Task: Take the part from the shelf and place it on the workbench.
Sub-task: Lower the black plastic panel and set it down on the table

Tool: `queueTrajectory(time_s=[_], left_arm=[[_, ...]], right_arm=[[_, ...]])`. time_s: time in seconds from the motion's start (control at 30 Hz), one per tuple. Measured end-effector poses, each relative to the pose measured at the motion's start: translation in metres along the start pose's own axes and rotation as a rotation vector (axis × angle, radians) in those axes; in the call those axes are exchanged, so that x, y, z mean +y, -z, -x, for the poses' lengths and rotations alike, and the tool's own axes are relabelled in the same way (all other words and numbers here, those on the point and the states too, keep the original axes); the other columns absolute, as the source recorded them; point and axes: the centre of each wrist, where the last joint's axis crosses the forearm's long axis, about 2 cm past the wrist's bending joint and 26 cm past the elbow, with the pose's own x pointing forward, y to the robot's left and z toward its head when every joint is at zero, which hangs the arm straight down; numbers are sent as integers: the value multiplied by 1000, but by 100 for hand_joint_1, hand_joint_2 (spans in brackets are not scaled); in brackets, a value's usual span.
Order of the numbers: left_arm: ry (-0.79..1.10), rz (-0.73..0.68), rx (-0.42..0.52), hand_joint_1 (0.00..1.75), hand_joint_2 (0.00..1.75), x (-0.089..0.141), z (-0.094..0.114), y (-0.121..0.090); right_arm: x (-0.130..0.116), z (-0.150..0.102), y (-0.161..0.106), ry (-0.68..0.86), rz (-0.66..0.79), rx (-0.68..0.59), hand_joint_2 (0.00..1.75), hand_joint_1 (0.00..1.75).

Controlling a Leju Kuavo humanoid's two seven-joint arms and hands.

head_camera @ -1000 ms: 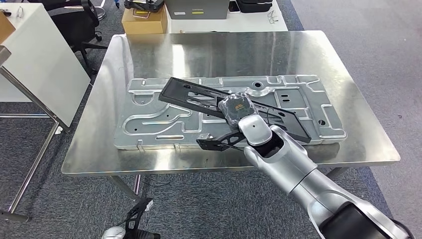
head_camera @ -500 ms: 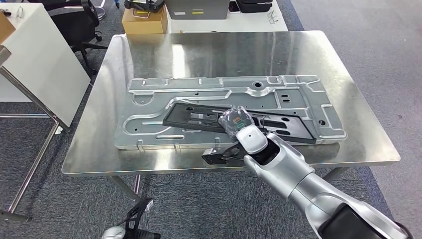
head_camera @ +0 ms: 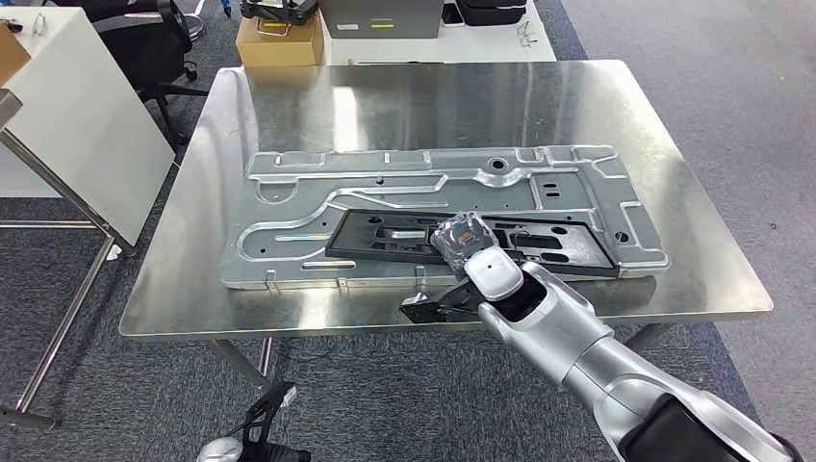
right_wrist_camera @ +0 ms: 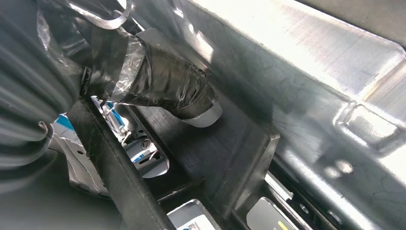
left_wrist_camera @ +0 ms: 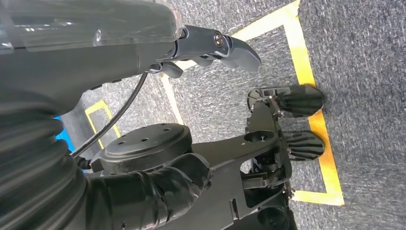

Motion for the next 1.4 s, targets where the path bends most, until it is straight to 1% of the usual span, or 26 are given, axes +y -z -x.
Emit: queueTrajectory(time_s=[0.3,0.43,0.53,0.67,1.17,1.4], left_arm=[[-4,0,5,0,175,0,0,0],[-8,-6,14,0,175,0,0,0],[2,-9,34,0,175,0,0,0],[11,-38,43,0,0,0,0,0],[-1,-39,47,0,0,1,0,0],[-14,-28,44,0,0,0,1,0]], right_arm=[[3,-1,0,-12,-18,-6,175,175],[4,-2,1,-14,-24,-8,0,0],[8,-4,1,-12,-37,-15,0,0],[13,-5,1,-8,-44,-14,0,0],[18,-3,1,-1,-43,-1,0,0],[13,1,0,-12,-22,31,0,0]])
